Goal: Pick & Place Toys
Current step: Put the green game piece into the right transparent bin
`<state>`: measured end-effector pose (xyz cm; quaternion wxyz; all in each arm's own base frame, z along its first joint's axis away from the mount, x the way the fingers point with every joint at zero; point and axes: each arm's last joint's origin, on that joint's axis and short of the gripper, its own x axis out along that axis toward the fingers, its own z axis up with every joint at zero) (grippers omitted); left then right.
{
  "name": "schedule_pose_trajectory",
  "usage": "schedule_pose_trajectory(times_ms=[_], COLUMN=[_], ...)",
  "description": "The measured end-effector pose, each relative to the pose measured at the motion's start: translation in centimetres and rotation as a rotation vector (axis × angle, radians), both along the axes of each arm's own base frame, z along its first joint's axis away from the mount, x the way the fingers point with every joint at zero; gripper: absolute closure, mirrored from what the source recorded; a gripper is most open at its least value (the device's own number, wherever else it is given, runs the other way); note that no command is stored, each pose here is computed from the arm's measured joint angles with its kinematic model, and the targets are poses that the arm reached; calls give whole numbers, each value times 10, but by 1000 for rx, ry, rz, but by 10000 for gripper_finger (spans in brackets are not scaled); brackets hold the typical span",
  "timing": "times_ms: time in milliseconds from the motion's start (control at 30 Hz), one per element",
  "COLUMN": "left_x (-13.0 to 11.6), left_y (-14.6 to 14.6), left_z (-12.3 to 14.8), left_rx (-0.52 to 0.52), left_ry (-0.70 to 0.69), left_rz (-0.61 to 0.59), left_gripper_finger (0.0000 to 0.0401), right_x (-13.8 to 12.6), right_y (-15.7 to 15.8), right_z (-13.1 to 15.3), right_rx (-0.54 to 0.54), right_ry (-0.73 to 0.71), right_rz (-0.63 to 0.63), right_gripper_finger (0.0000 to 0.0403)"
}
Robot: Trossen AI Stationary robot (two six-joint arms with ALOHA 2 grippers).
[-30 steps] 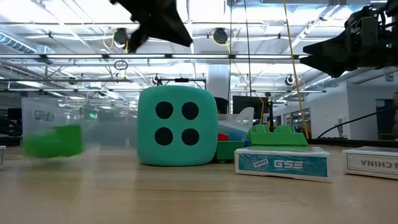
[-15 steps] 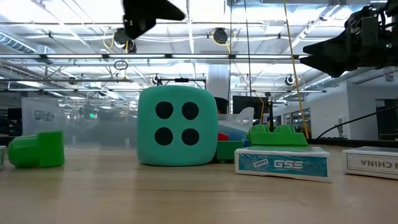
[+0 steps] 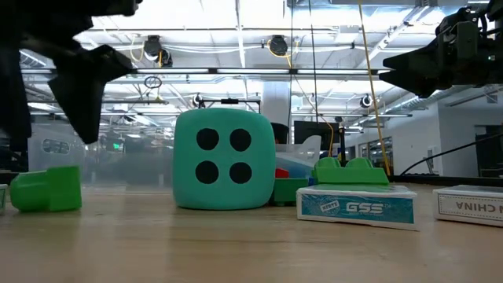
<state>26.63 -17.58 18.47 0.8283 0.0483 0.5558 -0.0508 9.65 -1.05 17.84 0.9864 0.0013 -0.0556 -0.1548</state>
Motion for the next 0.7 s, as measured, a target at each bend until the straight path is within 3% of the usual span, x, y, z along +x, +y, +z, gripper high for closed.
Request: schedule_pose_trajectory(times_ms=[300, 533, 700], left_x=[4, 18, 25], left_y=[3, 20, 29], left_z=[-19, -42, -44], left_rx=[114, 148, 83], left_ry=[76, 146, 164], left_rz=[-142, -95, -21], left_gripper_finger=[167, 198, 215], right_x=[0, 0, 0], right_y=[0, 0, 0], right_z=[0, 0, 0], right_rx=[0, 0, 0], right_ry=[0, 1, 0], right_rz=[0, 0, 0], right_gripper_finger=[135, 135, 135])
